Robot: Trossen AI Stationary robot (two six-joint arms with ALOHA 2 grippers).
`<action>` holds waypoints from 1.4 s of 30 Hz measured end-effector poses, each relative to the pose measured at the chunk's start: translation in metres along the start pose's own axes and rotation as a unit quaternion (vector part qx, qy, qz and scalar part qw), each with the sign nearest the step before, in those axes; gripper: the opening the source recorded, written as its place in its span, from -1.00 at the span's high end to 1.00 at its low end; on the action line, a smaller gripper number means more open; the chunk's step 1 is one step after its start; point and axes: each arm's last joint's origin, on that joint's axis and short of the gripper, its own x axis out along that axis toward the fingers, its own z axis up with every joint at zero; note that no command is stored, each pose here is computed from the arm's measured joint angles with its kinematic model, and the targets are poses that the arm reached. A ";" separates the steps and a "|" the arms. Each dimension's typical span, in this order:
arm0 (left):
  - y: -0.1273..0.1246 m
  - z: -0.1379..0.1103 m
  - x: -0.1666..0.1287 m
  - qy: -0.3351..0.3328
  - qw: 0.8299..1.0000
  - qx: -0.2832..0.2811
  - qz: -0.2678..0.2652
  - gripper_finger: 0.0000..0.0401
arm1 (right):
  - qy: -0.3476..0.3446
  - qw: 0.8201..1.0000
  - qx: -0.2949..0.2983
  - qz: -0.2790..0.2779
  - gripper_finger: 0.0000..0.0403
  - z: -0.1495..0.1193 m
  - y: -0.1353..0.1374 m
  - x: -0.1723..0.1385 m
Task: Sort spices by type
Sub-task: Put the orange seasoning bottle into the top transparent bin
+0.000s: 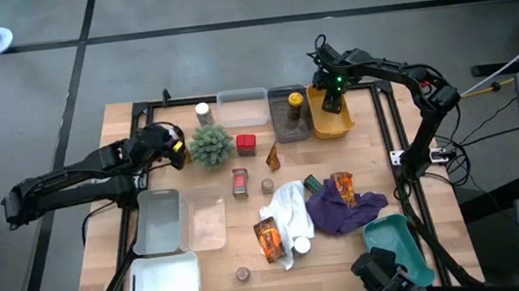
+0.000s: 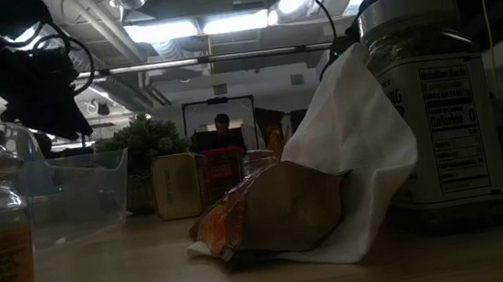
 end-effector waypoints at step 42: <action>-0.002 -0.002 0.006 0.022 0.999 0.020 0.015 -0.25 | 0.000 1.000 0.000 0.000 -0.12 0.000 0.000 0.000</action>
